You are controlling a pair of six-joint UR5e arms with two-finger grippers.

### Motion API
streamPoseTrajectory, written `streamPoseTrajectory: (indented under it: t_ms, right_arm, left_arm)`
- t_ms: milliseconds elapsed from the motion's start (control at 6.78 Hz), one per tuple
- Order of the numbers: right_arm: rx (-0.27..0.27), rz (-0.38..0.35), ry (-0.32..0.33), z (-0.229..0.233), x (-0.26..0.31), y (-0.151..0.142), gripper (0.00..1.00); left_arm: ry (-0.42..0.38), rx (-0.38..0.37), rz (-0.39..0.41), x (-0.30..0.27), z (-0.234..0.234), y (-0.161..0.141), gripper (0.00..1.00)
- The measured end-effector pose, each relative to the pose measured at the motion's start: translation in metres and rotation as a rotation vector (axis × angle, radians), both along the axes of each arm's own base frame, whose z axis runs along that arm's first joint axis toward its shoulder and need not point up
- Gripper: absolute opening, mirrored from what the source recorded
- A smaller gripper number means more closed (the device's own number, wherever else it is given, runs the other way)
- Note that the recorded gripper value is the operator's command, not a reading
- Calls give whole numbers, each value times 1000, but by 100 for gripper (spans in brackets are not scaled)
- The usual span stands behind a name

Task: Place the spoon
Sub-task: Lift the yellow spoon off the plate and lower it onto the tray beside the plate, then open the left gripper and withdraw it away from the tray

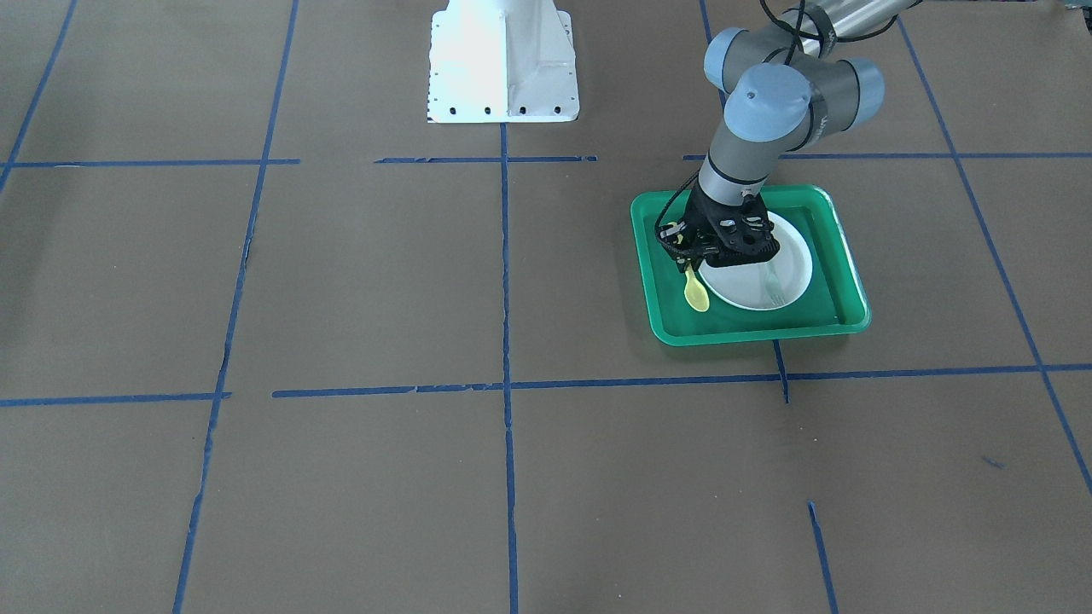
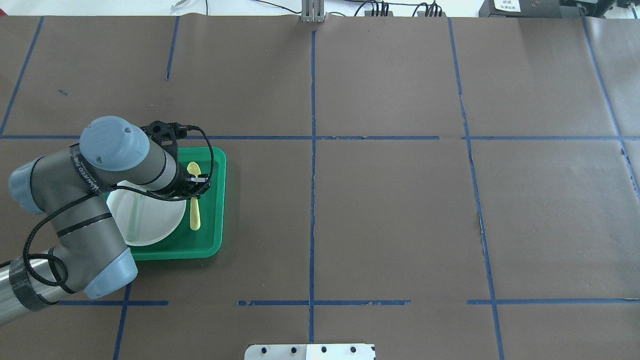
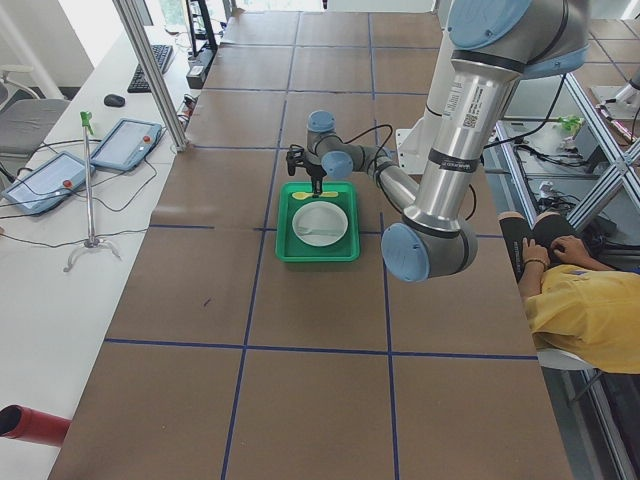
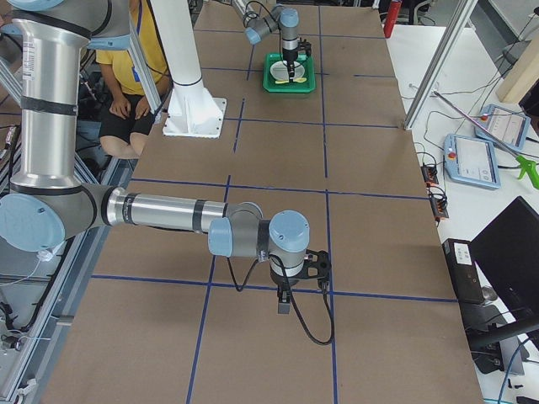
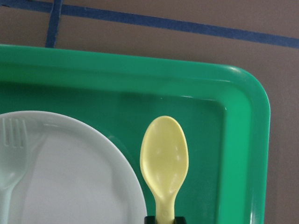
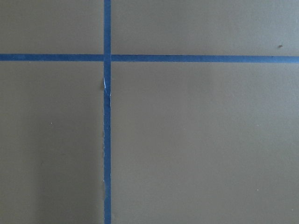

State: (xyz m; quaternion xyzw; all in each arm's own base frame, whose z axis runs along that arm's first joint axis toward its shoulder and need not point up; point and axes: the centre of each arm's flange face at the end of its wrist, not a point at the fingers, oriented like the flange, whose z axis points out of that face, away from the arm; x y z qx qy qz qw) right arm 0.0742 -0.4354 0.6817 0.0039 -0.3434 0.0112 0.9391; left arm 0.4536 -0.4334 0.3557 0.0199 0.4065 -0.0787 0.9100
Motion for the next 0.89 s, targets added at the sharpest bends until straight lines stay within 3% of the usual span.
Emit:
streamPoseTrajectory:
  t_ms: [590,885]
  right_arm:
    - [0,0,0,0,0,0,100]
    - [0,0,0,0,0,0,100]
  left_arm:
    - [7,40,-1,-17,-10,-6,100]
    - [-34,152,48,-100,-14,-33,100]
